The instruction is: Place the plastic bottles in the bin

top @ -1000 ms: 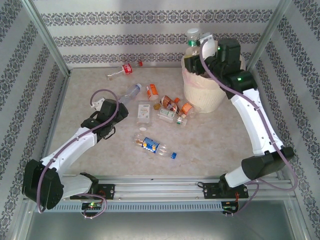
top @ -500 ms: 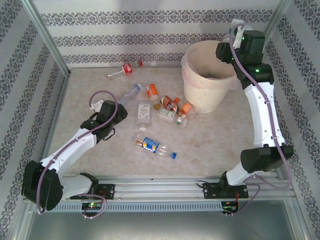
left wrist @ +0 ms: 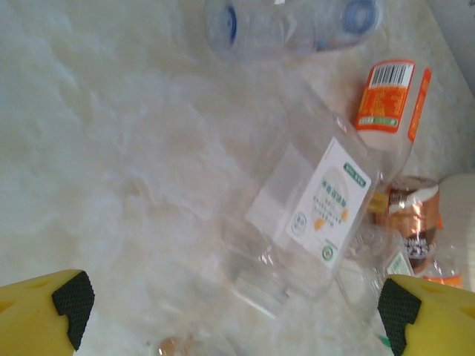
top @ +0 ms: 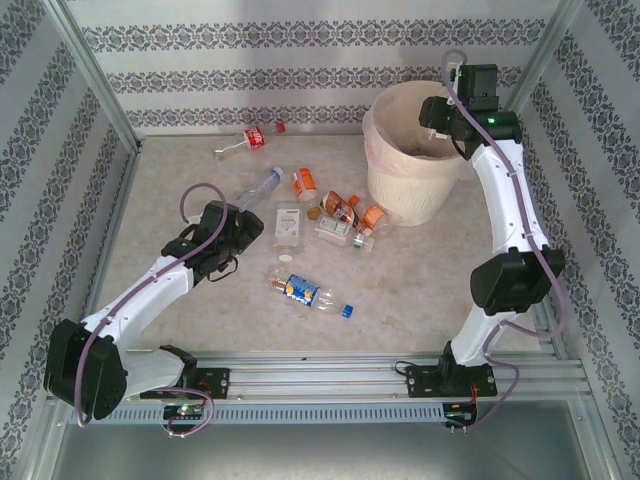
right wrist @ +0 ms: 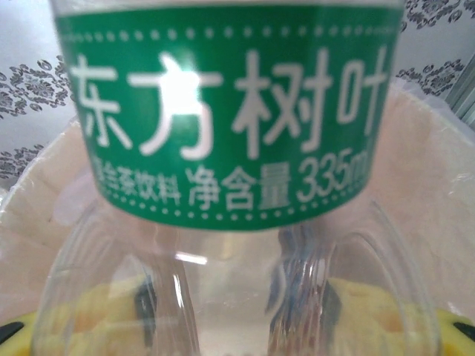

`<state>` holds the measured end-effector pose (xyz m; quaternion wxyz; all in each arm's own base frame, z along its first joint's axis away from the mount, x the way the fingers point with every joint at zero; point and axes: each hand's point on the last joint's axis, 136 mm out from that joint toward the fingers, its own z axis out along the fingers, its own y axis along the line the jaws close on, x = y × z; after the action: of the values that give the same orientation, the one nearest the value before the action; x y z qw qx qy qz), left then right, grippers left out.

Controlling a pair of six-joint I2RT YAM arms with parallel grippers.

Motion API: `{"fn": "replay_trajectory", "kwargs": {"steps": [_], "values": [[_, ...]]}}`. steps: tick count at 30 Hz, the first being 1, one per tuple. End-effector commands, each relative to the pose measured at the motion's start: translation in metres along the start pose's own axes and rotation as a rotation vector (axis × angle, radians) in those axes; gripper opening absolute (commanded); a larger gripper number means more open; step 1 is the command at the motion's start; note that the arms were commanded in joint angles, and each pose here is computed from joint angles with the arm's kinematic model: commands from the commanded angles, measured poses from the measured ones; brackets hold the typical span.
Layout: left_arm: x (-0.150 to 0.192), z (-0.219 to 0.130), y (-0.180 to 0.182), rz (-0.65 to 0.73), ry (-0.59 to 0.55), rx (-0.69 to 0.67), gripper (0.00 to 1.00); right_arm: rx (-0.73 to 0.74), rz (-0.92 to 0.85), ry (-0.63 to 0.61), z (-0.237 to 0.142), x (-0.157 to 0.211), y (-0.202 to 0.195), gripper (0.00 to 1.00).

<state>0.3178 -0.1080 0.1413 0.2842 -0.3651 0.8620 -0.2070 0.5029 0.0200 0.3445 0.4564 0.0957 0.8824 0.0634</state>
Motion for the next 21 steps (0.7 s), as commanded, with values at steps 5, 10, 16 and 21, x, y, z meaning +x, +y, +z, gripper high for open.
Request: {"fn": "replay_trajectory", "kwargs": {"steps": [5, 10, 16, 21], "values": [[0.041, -0.004, 0.017, -0.133, 0.166, -0.035, 1.00, -0.022, -0.046, -0.030, -0.014, -0.012, 0.020, 0.83], [0.057, -0.003, 0.026, -0.150, 0.207, -0.061, 1.00, -0.010, -0.067, -0.062, -0.028, -0.016, 0.024, 0.98], [0.073, -0.001, 0.028, -0.144, 0.238, -0.081, 1.00, -0.011, -0.102, -0.123, -0.054, -0.017, 0.035, 0.98], [0.089, 0.005, 0.025, -0.133, 0.275, -0.085, 1.00, -0.057, -0.172, -0.229, -0.094, -0.012, 0.058, 0.98]]}}
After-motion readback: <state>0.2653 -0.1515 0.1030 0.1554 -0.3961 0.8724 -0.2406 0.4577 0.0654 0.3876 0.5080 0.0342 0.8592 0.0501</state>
